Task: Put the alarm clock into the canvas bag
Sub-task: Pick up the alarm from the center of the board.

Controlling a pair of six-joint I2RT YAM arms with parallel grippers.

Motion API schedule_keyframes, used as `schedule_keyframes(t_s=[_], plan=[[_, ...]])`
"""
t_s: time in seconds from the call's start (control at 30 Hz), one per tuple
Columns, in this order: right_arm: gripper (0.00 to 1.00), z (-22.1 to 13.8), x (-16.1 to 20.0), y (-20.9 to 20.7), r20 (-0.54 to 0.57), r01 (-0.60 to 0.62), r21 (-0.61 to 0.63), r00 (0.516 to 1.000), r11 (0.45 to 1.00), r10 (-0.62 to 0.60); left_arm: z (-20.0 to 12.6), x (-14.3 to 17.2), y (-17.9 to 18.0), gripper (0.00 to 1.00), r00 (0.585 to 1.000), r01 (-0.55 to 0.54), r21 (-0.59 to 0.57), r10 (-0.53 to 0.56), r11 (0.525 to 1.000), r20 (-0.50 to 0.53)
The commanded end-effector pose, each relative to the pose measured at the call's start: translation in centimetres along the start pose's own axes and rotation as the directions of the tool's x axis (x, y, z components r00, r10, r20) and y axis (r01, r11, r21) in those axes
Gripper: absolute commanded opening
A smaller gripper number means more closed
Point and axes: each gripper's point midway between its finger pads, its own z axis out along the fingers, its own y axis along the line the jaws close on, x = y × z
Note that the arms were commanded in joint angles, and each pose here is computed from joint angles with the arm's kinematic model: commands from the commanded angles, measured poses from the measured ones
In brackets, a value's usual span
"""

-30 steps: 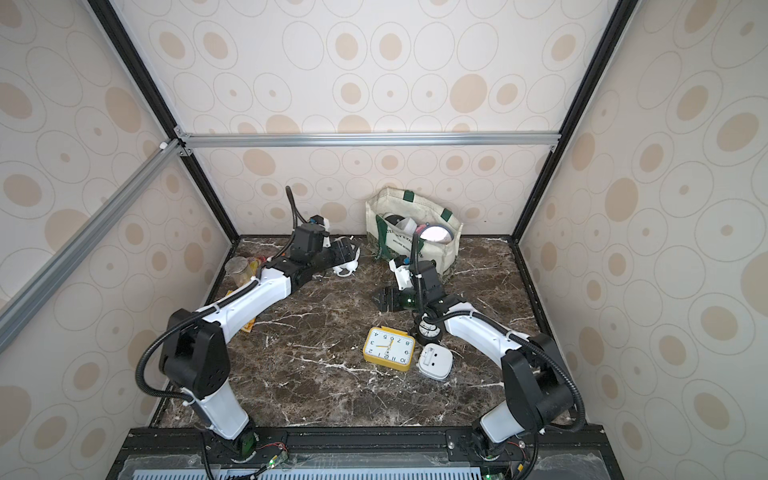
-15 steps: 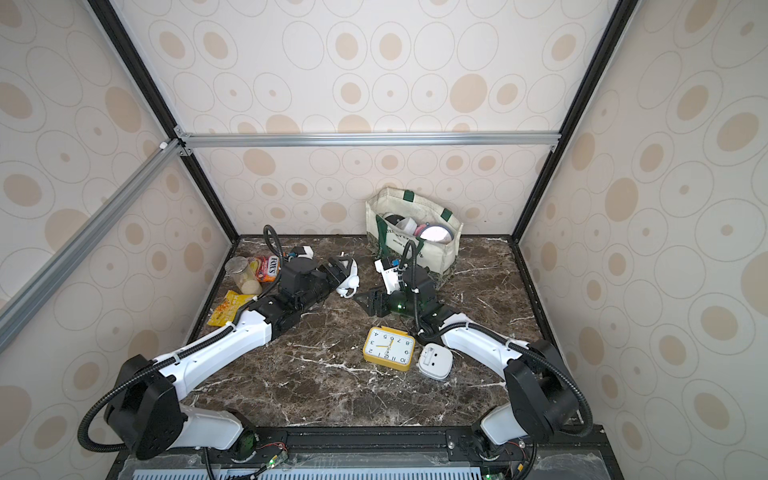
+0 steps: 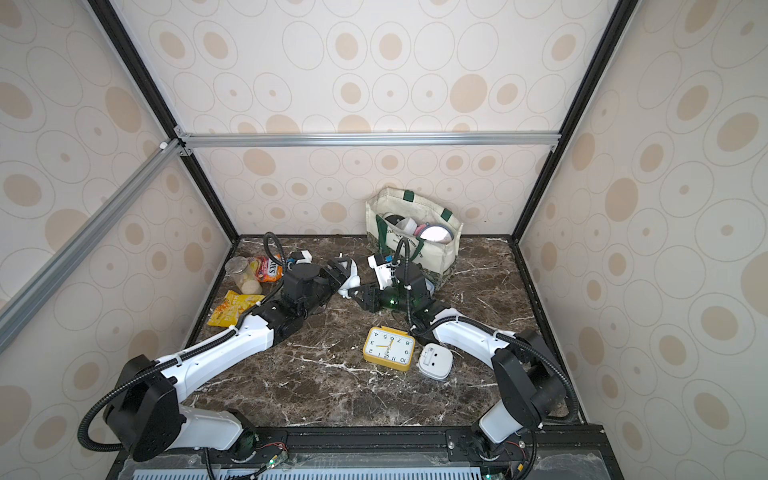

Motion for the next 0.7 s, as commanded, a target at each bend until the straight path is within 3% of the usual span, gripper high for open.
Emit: schedule_keyframes(t_s=[0.0,0.67], plan=[[0.37,0.56,-0.64,0.65,0.016,0.002,-0.028,1.000,1.000,-0.002,-0.40,-1.00,-1.54,0.76,0.998,0.039,0.052,-0.042,0.998,0.051],[0.00,0.77,0.10,0.00,-0.011,-0.024,-0.006,1.000,1.000,0.024,-0.23,-0.61,-1.34,0.79,0.996,0.032,0.076,-0.038,0.997,0.076]])
